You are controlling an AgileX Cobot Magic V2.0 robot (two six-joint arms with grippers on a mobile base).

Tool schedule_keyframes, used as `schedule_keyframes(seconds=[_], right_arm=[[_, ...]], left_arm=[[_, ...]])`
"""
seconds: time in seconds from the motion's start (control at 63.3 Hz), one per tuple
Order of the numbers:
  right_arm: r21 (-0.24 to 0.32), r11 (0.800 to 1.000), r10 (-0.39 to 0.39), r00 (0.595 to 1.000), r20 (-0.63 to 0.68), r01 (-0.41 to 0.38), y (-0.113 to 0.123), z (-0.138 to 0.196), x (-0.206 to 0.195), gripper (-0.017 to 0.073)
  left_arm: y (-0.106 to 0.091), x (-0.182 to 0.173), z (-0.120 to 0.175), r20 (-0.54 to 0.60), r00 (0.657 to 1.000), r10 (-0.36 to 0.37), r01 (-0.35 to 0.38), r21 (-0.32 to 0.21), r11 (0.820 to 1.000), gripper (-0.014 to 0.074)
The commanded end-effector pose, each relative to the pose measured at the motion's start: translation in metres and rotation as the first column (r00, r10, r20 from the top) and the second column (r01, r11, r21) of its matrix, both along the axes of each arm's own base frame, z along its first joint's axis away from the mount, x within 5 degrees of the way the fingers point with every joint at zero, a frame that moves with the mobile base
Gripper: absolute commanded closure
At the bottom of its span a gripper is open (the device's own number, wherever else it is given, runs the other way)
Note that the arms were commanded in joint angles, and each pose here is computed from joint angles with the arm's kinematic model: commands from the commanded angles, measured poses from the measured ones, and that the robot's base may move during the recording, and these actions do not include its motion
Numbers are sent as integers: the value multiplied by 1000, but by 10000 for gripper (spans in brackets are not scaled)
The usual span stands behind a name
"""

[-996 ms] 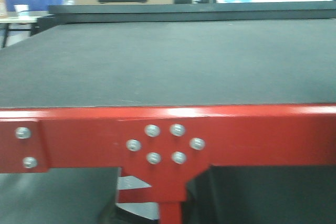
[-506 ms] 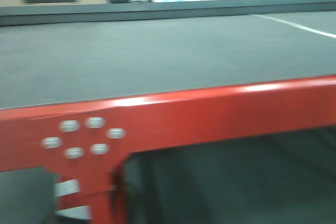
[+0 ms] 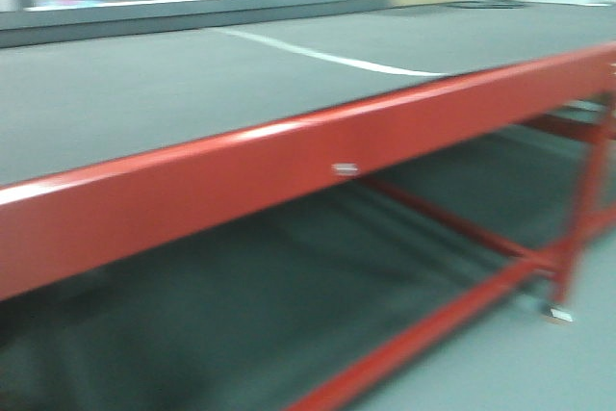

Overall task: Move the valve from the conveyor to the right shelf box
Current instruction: 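Drive the base to the steel shelf of blue bins, holding both valves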

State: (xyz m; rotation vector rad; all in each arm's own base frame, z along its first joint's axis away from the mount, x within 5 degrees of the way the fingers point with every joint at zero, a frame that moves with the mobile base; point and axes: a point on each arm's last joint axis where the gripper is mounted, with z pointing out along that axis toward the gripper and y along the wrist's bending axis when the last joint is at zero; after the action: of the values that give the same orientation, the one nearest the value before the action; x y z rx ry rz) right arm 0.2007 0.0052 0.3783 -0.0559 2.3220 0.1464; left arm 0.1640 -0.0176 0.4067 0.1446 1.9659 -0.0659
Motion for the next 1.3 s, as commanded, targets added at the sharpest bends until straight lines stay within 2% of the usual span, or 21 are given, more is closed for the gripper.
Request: schedule_keyframes(seconds=[0.0, 1.28], right_arm=[[-11, 1000, -6, 997, 72, 7, -1, 8, 0, 727], [-11, 1000, -6, 997, 72, 7, -1, 8, 0, 727]], left_arm=[[-1, 0, 8, 68, 998, -1, 3, -15, 1000, 705], [-1, 0, 8, 68, 998, -1, 3, -15, 1000, 705]])
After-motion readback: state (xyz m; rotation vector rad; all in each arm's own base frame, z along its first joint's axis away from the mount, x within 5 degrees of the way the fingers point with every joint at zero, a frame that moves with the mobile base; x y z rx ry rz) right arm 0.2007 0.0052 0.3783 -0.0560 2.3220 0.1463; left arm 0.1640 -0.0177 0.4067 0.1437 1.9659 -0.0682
